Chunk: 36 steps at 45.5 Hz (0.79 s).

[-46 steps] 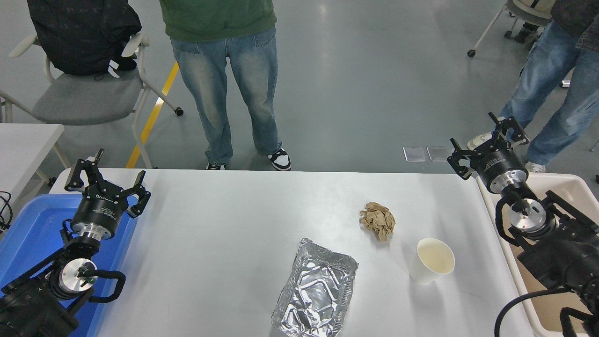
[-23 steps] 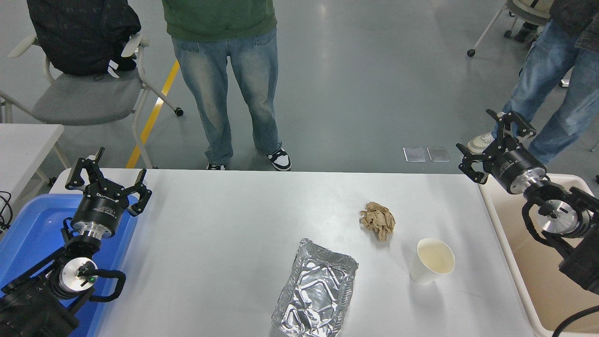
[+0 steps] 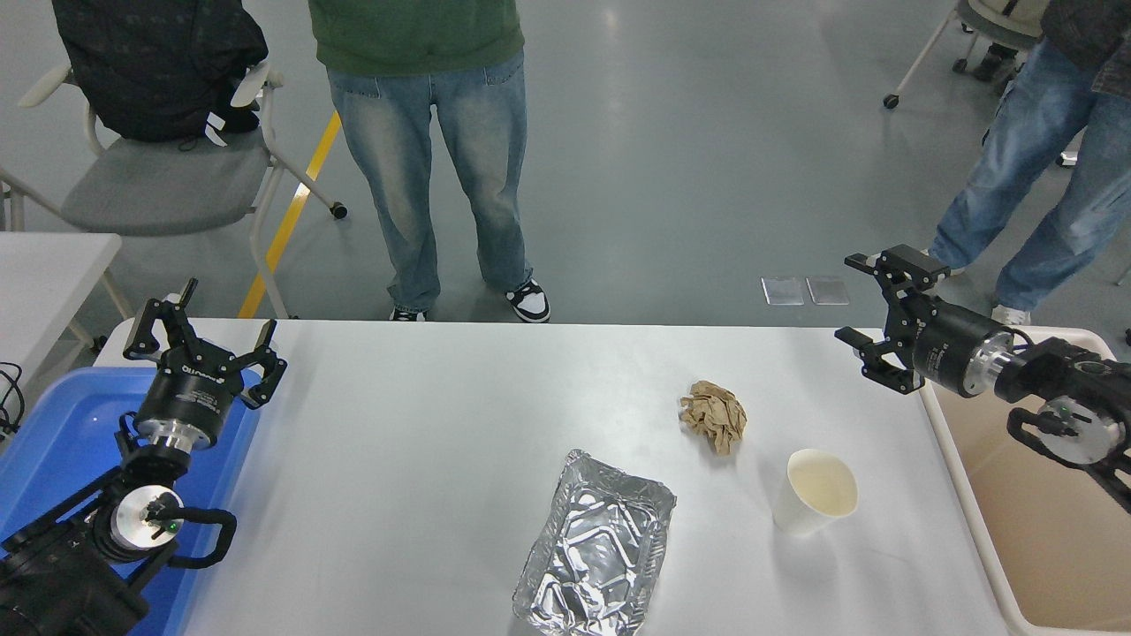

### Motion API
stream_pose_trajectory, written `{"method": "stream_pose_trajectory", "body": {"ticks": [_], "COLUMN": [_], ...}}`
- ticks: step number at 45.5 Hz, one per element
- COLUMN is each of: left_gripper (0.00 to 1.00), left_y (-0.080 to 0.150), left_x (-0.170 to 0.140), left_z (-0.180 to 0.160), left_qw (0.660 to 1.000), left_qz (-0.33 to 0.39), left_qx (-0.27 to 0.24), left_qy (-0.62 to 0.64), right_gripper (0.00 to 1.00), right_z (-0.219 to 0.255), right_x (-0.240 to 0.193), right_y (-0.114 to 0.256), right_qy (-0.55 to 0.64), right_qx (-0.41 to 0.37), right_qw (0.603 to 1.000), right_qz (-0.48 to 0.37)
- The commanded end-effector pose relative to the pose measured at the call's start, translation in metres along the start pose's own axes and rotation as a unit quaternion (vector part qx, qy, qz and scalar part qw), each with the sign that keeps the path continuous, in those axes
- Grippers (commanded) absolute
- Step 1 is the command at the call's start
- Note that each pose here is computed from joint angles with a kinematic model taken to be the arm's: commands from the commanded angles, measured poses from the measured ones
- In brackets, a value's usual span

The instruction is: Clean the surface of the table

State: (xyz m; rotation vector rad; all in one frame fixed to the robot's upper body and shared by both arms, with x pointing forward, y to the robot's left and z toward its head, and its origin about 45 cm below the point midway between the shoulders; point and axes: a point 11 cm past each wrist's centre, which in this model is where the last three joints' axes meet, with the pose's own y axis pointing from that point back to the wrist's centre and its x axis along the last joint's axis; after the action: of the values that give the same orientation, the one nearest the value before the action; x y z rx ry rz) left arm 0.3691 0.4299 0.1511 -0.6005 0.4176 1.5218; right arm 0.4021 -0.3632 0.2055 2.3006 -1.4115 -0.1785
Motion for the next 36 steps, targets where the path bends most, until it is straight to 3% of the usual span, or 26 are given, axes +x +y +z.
{"method": "stream_pose_trajectory", "body": {"ticks": [1,23,36], "left_gripper": [0.99,0.99,0.99], "left_y": [0.0,0.0,0.0], "left_x": [0.001,0.0,0.0], "left_z": [0.0,0.0,0.0], "left_qw": [1.0,1.0,1.0], "left_qz": [0.0,0.0,0.0], "left_qx": [0.001,0.001,0.001], "left_qy": [-0.001,-0.001,-0.001], "right_gripper": [0.99,0.95,0.99], "right_z": [0.01,0.008,0.022], "right_x": [-0.014,-0.015,-0.029], "right_y": [0.023,0.042,0.061], "right_qy": [0.119,0.288,0.331], "right_qx": [-0.085,-0.111,-0.132], "right_qw": [0.989,0.95,0.929], "right_qz": [-0.039,-0.056,-0.1]}}
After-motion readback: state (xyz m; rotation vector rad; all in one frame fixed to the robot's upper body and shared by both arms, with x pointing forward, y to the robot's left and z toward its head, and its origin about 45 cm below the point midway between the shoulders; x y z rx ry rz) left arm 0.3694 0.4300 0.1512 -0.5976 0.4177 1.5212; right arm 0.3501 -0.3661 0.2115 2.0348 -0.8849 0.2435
